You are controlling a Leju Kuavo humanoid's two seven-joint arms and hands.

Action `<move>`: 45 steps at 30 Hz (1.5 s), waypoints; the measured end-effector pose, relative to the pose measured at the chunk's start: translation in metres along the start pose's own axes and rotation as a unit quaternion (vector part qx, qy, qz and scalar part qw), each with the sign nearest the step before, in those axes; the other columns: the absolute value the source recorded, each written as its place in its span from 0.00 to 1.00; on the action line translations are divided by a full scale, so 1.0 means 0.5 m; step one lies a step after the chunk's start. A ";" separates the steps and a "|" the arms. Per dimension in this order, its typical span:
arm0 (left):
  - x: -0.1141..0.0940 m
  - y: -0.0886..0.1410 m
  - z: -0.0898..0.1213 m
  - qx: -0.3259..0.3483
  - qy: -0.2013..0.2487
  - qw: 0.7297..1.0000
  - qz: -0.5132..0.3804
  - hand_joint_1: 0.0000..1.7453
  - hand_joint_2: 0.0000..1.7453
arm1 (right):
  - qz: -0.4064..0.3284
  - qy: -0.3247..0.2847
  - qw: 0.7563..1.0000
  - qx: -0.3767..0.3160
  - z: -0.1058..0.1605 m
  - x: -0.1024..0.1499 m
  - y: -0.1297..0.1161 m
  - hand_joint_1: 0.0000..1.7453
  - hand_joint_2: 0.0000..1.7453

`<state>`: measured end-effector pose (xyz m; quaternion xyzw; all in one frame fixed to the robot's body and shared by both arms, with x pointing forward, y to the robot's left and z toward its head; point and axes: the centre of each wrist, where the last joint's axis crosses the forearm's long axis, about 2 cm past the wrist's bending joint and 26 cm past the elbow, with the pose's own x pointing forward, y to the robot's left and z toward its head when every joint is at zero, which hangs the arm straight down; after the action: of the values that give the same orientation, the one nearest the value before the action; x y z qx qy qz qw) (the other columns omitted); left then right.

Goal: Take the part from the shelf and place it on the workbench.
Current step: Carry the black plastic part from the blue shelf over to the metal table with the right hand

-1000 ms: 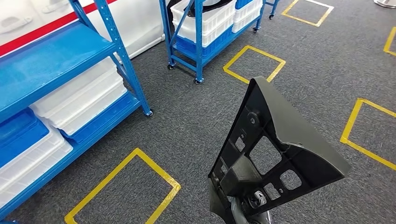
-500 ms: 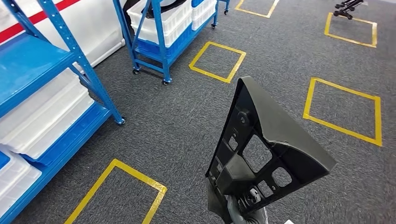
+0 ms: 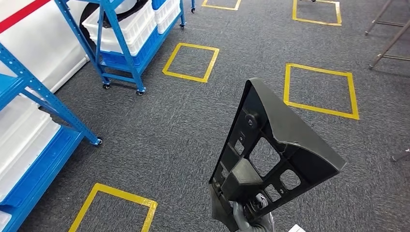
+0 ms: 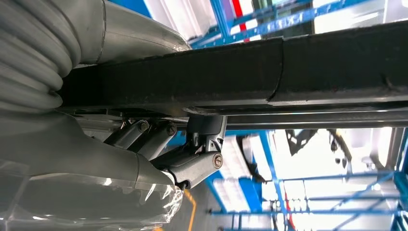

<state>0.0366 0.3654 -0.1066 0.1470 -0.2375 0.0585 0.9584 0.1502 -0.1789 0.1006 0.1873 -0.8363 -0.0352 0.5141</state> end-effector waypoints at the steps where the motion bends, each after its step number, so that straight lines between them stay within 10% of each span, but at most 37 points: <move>1: 0.000 0.000 0.000 0.000 0.000 1.000 0.000 0.00 1.00 | 0.000 0.001 1.000 0.001 0.001 -0.001 0.000 1.00 1.00; 45: -0.008 0.004 0.003 0.001 0.004 1.000 0.007 0.00 1.00 | -0.004 0.013 1.000 0.015 0.005 -0.012 0.006 1.00 1.00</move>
<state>0.0322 0.3666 -0.1069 0.1464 -0.2348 0.0664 0.9586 0.1497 -0.1743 0.0953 0.1991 -0.8290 -0.0224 0.5221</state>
